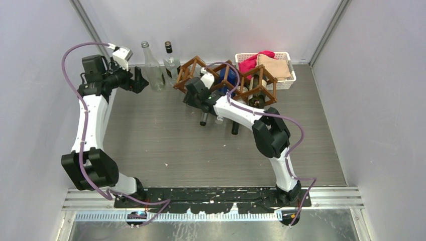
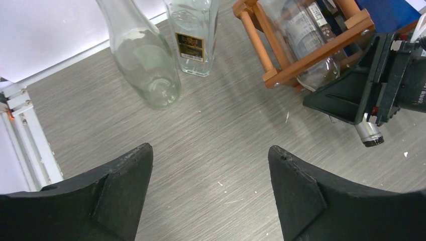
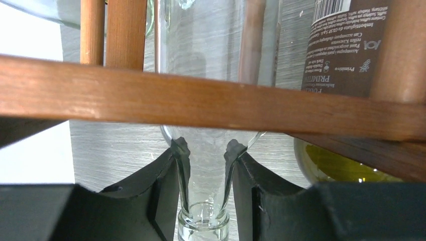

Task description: Take the wine bottle off the wine rack

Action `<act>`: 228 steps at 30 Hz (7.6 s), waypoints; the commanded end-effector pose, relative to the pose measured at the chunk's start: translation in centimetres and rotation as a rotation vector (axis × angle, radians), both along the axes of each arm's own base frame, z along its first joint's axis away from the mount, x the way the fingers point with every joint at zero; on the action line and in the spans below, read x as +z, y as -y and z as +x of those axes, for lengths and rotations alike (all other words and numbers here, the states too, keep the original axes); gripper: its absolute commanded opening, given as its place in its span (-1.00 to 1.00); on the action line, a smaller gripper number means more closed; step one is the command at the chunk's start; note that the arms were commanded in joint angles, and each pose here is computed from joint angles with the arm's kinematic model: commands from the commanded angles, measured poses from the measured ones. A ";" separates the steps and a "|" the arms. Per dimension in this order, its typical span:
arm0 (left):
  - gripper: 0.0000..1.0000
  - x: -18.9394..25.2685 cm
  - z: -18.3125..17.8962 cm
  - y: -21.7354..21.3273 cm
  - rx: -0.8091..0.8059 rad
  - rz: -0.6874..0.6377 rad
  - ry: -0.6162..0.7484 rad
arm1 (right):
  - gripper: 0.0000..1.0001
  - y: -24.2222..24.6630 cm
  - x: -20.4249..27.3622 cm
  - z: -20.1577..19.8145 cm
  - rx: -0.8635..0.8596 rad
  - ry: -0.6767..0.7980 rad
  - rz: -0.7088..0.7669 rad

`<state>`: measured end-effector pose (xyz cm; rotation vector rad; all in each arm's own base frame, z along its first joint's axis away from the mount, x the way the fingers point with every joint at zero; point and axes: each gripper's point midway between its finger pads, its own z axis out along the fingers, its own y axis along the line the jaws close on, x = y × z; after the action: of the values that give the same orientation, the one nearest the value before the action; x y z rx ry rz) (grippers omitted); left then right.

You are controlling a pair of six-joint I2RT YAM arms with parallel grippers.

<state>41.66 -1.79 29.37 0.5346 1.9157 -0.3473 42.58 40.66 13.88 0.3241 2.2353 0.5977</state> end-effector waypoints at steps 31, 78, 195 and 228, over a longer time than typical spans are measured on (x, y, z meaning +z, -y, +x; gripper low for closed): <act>0.26 -8.7 -3.3 11.1 -0.266 0.100 -0.095 | -0.99 6.0 4.0 -6.1 -0.189 0.139 0.018; 0.99 -4.4 -17.1 13.4 -0.753 0.211 -0.010 | -0.99 7.5 12.2 -20.3 0.152 0.052 0.107; -1.00 -3.2 12.7 9.3 -0.203 -0.219 0.615 | 1.00 18.3 16.6 -14.4 -0.084 0.176 0.150; 0.99 -5.6 8.6 8.4 -0.211 -0.126 0.529 | 1.00 19.9 15.1 -14.5 -0.124 0.105 0.084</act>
<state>51.41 -10.96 18.83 0.6014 1.3974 -0.4975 27.42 21.40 27.65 0.4260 2.1014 0.6450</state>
